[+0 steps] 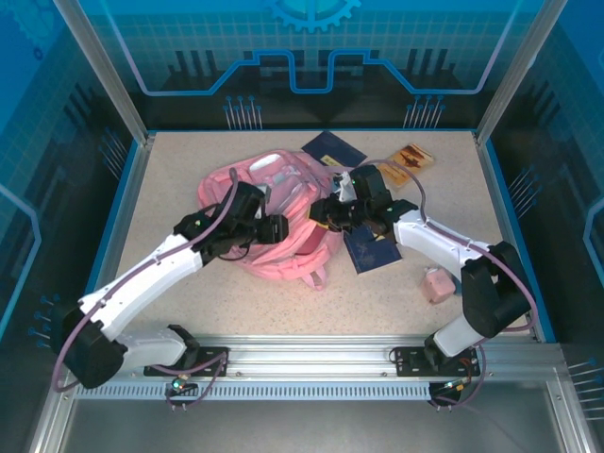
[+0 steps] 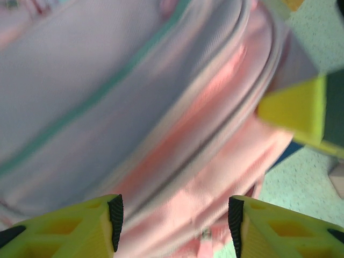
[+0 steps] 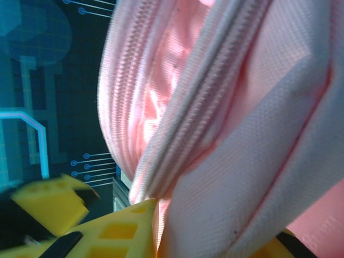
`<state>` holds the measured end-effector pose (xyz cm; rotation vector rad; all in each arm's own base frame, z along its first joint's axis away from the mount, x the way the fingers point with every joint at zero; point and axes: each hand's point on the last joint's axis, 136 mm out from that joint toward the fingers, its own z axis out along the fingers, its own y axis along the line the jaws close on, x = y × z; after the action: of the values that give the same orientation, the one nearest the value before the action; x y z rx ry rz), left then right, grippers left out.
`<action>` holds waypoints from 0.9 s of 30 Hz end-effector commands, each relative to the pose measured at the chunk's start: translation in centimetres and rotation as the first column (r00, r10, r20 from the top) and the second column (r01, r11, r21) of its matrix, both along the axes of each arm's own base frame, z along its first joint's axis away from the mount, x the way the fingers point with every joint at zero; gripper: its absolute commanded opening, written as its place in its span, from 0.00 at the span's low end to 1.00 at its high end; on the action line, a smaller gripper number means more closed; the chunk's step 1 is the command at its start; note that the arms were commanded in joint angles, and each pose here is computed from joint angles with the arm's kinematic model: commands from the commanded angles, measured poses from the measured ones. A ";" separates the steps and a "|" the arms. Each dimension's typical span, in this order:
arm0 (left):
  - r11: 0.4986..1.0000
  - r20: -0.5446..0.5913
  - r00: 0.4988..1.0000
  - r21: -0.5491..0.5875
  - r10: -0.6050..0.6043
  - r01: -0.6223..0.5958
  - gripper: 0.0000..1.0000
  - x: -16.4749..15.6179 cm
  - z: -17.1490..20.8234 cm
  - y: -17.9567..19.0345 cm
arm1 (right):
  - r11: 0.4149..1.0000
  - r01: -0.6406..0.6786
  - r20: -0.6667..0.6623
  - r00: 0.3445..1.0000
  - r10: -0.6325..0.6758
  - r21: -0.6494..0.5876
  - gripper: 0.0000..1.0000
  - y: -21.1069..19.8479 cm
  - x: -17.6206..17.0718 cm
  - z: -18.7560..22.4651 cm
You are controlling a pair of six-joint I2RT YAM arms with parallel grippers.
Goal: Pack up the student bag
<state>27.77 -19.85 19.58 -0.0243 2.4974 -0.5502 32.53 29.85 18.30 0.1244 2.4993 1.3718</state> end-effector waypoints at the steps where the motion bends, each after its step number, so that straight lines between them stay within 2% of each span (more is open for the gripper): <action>1: 0.997 -0.129 0.990 -0.045 0.053 -0.059 0.55 -3.0 -2.8 -0.6 | 0.997 -0.018 0.096 0.995 0.012 0.068 0.24 1.7 1.2 3.3; 5: 0.996 -0.159 0.986 -0.070 0.051 -0.063 0.52 -4.2 -5.0 -1.8 | 0.997 -0.019 0.084 0.996 0.013 0.075 0.24 2.2 1.4 3.1; 11: 0.996 -0.177 0.984 -0.071 0.032 -0.045 0.46 -3.8 -6.5 -3.7 | 0.996 -0.037 0.070 0.997 0.031 0.085 0.22 2.8 1.1 2.8; 17: 0.996 -0.198 0.978 -0.041 0.070 -0.079 0.38 -3.1 -7.7 -3.9 | 0.995 -0.044 0.070 0.997 0.038 0.088 0.21 2.8 0.9 2.9; 27: 0.993 -0.199 0.974 -0.012 0.110 -0.115 0.33 -2.9 -8.7 -3.7 | 0.993 -0.057 0.054 0.997 0.051 0.108 0.20 2.9 0.4 2.8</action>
<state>24.27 -23.15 10.53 -0.2168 2.6951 -0.5610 33.01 31.29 17.69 0.1425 2.5113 1.4061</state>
